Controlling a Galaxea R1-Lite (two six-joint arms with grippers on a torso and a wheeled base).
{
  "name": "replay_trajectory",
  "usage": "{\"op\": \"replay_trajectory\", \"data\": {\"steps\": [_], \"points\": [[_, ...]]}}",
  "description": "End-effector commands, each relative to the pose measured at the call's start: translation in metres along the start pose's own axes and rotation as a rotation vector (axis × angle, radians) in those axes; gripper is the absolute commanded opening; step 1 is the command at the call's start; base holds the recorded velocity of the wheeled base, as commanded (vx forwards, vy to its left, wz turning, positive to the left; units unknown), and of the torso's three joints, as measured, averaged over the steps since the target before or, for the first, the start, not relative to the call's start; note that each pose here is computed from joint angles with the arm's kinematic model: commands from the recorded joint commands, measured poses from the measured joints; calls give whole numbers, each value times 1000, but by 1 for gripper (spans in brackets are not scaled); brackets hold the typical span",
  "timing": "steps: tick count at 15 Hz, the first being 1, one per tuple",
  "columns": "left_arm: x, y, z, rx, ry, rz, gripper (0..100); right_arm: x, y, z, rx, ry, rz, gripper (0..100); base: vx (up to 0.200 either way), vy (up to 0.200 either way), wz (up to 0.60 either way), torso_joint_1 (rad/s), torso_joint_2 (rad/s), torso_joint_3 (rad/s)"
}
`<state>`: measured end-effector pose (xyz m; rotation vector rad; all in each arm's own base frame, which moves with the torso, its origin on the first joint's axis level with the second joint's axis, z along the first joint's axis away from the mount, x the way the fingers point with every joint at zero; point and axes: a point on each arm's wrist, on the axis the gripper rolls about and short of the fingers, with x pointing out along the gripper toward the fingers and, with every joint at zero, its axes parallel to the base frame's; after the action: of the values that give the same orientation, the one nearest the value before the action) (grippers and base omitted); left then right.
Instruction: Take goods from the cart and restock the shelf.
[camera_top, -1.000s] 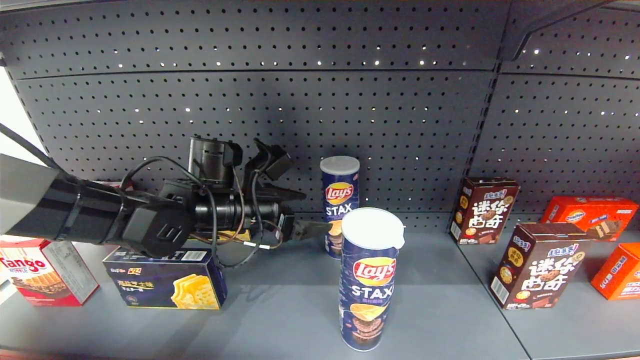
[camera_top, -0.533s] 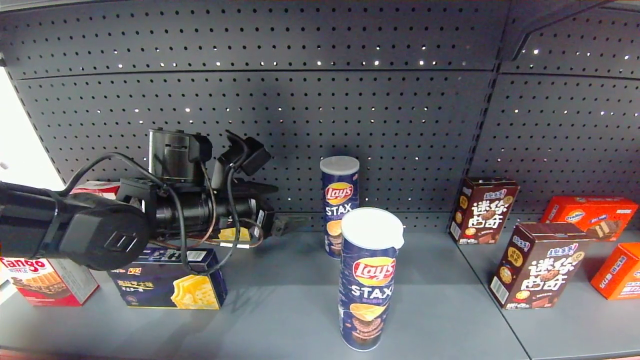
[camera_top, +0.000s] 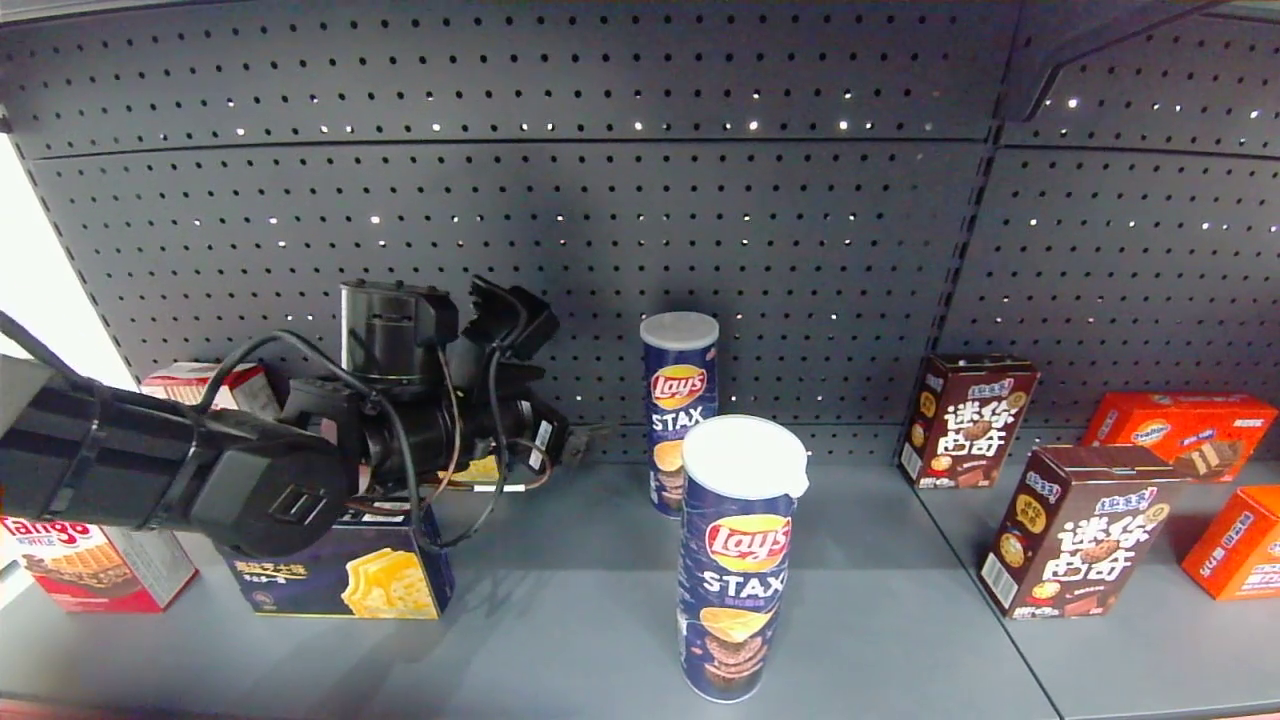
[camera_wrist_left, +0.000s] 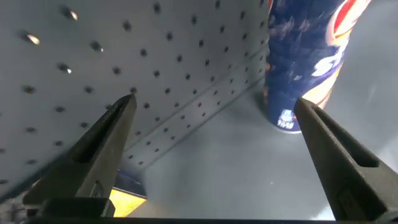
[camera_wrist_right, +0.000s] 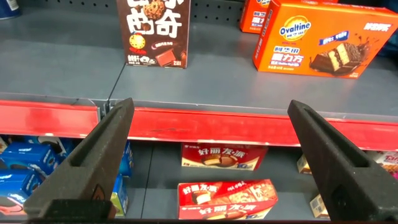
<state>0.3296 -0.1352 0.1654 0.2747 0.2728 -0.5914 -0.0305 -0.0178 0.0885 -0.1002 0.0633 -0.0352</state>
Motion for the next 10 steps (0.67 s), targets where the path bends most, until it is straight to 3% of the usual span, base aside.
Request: {"op": "replay_trajectory", "data": {"steps": [1, 5, 10], "points": [[10, -1, -10, -6, 31, -8, 100, 0, 0, 0, 0, -1, 1, 100, 0, 0, 0, 0, 0, 0], [25, 1, -18, -9, 57, 4, 100, 0, 0, 0, -1, 2, -1, 100, 0, 0, 0, 0, 0, 0], [41, 1, -17, 3, 54, 21, 100, 0, 0, 0, -1, 2, -1, 100, 0, 0, 0, 0, 0, 0]]}}
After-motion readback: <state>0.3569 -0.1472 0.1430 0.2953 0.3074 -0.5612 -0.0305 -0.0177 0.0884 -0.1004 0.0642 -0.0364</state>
